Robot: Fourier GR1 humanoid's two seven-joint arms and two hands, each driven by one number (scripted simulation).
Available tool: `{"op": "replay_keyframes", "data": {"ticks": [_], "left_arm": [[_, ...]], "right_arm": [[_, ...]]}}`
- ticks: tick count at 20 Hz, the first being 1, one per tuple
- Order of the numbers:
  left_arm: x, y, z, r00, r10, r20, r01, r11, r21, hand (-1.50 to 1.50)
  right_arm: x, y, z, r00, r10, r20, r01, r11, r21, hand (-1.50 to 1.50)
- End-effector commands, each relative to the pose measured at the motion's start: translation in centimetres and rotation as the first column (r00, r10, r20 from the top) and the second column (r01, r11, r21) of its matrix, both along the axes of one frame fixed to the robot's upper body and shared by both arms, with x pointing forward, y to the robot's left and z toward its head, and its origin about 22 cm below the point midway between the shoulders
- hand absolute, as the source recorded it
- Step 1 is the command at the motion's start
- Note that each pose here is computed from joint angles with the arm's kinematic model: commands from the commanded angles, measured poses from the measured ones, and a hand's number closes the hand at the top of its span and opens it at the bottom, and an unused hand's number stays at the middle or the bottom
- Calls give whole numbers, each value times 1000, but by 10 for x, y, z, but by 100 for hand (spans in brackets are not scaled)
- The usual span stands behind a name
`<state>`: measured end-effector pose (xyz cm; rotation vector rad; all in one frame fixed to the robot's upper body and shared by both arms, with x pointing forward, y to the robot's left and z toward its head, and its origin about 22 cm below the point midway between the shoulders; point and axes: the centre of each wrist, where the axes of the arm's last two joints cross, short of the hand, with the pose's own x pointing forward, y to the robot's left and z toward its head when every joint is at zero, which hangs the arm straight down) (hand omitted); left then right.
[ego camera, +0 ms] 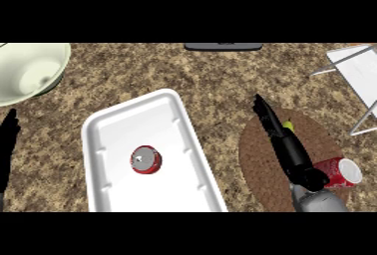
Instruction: Pick the pear from the placemat and place it in the tiered shelf
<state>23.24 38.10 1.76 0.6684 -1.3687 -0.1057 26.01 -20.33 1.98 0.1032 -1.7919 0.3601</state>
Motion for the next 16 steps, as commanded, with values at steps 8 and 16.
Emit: {"op": "replay_keyframes", "data": {"ticks": [8,16], "left_arm": [[46,-77,31,960,-221,173,267,909,-320,0],[59,-96,47,940,-298,167,340,862,-375,0]], "right_arm": [[49,-153,80,667,-739,99,719,603,-346,150],[52,-120,133,827,-561,-41,542,814,-211,-150]]}}
